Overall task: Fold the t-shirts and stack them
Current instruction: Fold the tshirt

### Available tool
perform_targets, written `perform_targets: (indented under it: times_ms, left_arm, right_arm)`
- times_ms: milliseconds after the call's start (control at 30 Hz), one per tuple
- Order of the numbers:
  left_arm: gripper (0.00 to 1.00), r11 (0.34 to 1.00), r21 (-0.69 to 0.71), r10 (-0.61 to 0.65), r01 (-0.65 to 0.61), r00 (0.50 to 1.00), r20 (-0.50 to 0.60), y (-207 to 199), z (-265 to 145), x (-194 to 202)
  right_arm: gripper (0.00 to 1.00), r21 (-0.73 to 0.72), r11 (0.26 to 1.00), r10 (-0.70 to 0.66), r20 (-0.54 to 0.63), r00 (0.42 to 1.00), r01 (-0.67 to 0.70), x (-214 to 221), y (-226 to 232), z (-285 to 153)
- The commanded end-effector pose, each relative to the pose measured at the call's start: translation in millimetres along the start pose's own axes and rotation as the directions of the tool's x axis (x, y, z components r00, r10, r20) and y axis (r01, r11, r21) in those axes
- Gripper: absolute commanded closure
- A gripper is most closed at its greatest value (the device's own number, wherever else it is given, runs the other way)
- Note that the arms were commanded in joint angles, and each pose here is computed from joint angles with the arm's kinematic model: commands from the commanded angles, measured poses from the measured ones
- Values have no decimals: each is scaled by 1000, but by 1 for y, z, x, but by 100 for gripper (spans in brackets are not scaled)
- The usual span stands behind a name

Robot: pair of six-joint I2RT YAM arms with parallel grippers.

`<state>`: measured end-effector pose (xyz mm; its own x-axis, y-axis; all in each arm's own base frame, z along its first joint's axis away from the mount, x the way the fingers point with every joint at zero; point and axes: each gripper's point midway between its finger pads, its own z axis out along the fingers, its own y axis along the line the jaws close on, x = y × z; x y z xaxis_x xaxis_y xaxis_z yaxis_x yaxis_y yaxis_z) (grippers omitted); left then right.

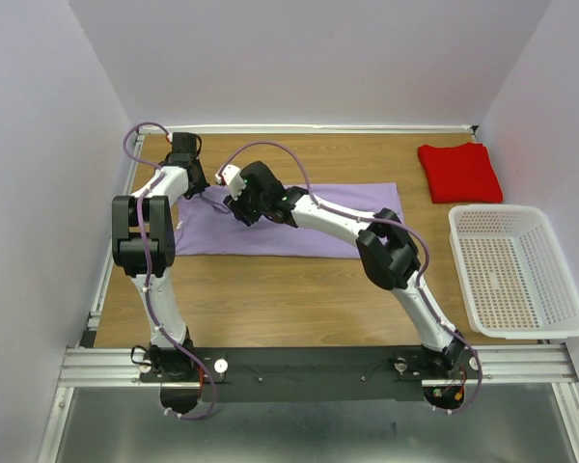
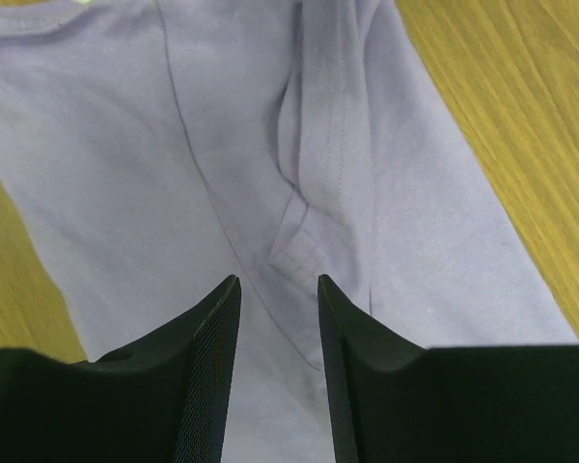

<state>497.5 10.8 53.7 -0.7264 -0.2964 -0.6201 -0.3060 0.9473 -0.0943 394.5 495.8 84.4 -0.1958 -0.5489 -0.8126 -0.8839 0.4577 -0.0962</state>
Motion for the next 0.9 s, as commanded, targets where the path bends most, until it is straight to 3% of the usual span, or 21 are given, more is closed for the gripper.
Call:
perform_targets:
  times_ms: [0,533,867]
  left_arm:
    - [98,1000,-5,10,-10,1000,-18,0,0,2]
    - [98,1000,-18,13,-13,1000,-23,2,9,3]
    - [98,998,-66,20,-20,1000,-2,7,16,-9]
  right_arm:
    - [55,4,998,-57,-10,998,57,6,9,16]
    - [59,105,989,-100,-63,993,106,26,-8,39]
    - [82,129,986,-99,-83,992,110,31,-13,31]
